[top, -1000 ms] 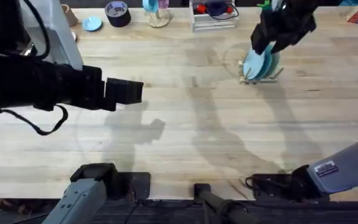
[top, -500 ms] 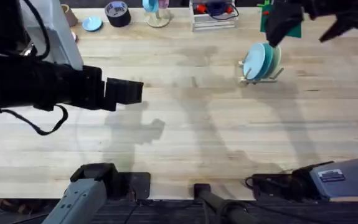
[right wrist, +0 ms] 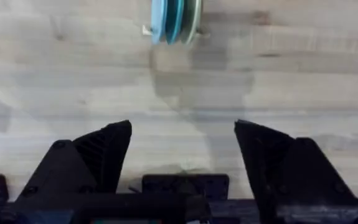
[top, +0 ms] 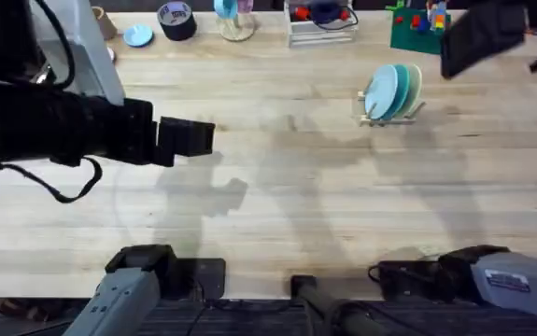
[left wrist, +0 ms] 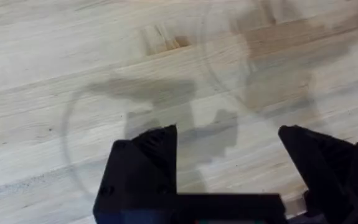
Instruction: Pick up the plates from the table one by one and place each into a slot on the dish rack.
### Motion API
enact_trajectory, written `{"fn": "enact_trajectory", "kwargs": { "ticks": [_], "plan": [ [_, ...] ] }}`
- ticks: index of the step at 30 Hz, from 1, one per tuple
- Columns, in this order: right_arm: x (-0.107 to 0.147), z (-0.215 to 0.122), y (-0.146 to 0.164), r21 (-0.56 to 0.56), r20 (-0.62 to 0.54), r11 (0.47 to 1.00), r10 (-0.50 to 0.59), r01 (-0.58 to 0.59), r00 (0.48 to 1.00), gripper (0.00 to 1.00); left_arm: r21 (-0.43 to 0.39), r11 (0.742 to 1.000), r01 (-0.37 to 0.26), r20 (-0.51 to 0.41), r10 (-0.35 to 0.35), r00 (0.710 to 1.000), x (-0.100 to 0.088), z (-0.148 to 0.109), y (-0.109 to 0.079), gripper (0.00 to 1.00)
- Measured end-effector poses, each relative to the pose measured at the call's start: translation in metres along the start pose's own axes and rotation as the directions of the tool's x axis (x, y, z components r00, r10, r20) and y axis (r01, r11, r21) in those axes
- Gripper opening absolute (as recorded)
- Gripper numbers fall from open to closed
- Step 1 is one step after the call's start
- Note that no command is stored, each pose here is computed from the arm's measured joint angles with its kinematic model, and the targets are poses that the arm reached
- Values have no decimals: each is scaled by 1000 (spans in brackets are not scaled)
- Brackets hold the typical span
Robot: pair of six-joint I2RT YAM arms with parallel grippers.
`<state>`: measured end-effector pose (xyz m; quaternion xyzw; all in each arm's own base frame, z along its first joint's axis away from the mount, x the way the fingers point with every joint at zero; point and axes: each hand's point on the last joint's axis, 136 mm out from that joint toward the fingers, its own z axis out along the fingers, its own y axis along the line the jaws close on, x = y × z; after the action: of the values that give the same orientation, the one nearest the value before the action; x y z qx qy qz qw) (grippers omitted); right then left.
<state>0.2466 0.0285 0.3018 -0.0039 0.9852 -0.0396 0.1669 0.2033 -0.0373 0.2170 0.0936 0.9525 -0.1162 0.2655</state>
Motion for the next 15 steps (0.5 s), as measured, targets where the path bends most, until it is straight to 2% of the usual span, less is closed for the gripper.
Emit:
{"fn": "enact_trajectory", "kwargs": {
  "ticks": [5, 15],
  "plan": [
    [37, 9, -6, 1, -7, 1000, 3, -3, 1000, 995, 0, 1000, 0, 0, 0, 1000, 0, 0, 0, 992],
    [66, 12, -11, -50, 211, 997, 69, -60, 975, 995, 0, 1000, 0, 0, 0, 1000, 0, 0, 0, 993]
  ]
}}
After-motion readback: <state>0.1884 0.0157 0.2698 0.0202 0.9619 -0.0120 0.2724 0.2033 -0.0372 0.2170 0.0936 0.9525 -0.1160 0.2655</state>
